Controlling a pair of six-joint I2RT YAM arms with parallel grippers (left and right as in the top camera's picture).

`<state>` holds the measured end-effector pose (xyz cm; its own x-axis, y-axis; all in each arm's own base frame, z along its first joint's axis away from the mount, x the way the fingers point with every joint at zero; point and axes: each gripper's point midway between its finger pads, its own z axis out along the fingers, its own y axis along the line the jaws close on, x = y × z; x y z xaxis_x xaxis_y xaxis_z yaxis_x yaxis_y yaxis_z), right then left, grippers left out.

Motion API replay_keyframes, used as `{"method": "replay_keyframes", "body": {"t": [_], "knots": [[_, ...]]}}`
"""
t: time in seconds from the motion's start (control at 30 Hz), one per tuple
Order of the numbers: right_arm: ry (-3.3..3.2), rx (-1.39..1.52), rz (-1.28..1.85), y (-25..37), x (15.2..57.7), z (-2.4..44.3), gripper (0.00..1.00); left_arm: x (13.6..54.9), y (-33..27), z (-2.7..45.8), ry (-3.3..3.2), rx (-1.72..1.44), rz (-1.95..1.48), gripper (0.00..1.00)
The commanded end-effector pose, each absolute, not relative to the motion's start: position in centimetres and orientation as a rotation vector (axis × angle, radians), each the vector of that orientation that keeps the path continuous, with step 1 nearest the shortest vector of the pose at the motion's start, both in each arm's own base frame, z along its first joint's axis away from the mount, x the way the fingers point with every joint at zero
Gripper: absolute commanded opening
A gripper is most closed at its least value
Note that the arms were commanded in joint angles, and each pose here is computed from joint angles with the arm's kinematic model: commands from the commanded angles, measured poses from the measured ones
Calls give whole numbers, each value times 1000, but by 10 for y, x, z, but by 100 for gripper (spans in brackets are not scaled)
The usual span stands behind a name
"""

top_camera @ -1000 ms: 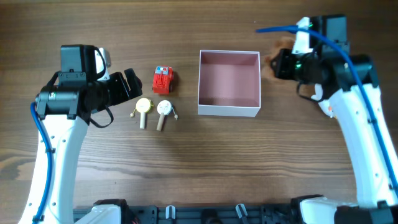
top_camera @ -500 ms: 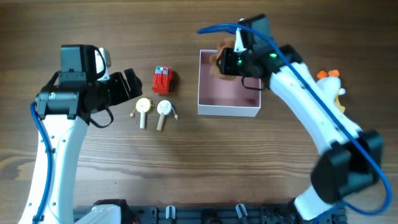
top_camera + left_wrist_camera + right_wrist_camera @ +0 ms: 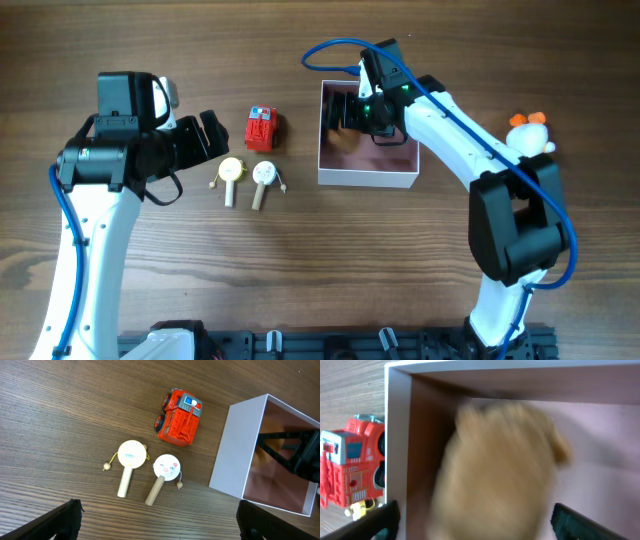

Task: Pack container
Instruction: 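Carry the bear left into the white box and release it, then move the right gripper to the white plush duck and grasp it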

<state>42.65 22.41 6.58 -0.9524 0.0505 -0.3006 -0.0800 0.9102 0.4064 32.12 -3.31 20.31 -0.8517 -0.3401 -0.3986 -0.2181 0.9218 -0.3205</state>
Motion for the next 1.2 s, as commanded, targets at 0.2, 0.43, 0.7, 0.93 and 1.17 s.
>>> {"method": "replay_keyframes", "body": {"t": [0.2,0.43,0.7,0.93,1.17], "knots": [[2553,-107,536,203,415,177,100,324,-35,207,2616,-362,-366,100],[2434,168,186,86,400,243,100,324,-35,207,2616,-362,-366,100],[2554,647,-165,-75,372,192,100,324,-35,207,2616,-362,-366,100],[2715,790,-57,-115,372,97,99,324,-35,207,2616,-362,-366,100],[2840,792,-139,-129,375,31,100,324,-35,207,2616,-362,-366,100]]}}
